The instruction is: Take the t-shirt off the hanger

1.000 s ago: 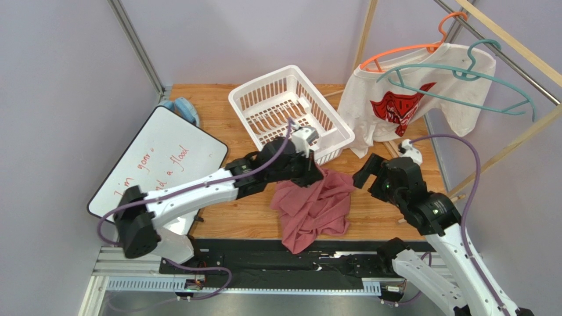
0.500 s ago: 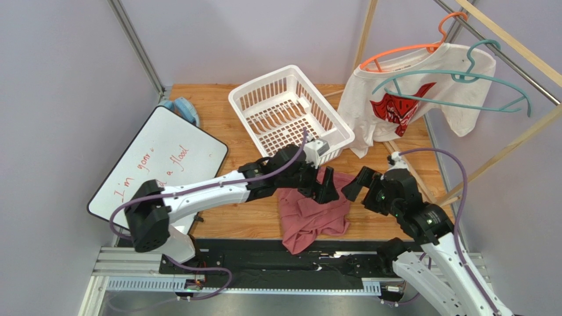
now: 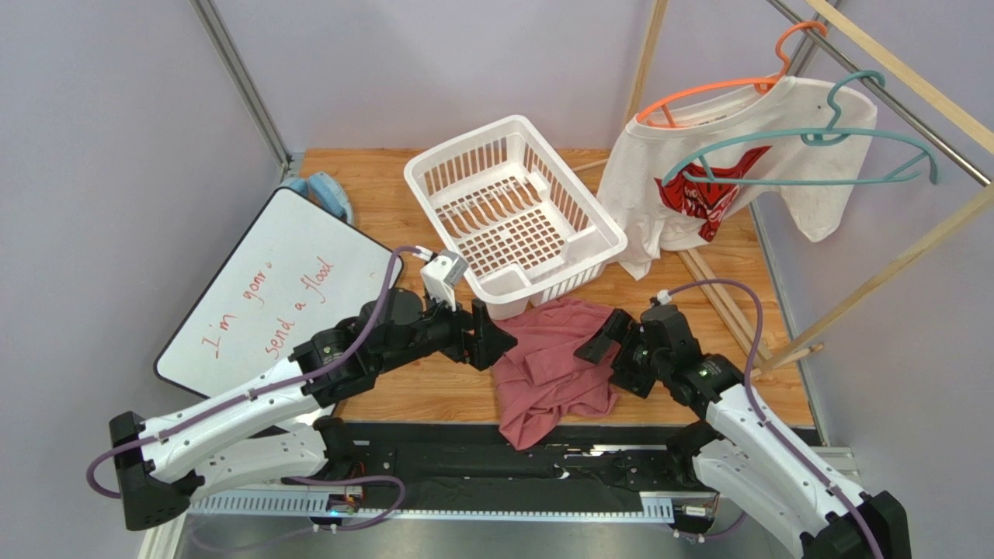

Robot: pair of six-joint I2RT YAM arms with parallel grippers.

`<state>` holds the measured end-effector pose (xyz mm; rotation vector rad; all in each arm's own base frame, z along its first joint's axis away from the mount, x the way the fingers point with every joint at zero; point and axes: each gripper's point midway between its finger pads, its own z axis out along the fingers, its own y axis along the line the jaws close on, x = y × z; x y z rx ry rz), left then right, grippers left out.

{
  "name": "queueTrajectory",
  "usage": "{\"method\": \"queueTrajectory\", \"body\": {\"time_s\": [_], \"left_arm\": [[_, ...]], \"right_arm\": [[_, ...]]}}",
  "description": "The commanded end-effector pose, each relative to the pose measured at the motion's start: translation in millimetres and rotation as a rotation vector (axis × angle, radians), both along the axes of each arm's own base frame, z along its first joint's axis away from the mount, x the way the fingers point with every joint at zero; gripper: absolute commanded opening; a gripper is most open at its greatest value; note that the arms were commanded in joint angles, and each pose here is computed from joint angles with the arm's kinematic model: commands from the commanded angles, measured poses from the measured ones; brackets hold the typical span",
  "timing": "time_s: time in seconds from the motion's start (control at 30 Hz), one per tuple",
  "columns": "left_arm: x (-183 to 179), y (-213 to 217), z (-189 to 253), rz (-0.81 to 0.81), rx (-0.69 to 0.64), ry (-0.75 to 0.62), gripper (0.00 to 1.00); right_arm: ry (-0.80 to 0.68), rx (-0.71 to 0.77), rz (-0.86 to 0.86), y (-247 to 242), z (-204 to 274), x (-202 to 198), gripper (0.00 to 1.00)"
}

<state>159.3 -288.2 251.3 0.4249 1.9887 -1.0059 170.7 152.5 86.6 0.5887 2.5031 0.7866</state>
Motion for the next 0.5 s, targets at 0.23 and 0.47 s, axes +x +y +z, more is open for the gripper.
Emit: {"method": "queueTrajectory", "body": {"time_s": [0.23,0.47], "left_arm": [[-11,26,-18,0.075,-0.076,0.058,0.95],[-11,36,-18,0.109,-0.102,0.053,0.95]], "right_arm": [[-0.044,0.148,-0.123,20,-19,34,1.00],[-0.037,0.174,-0.059,38,-28,47,0.87]]}}
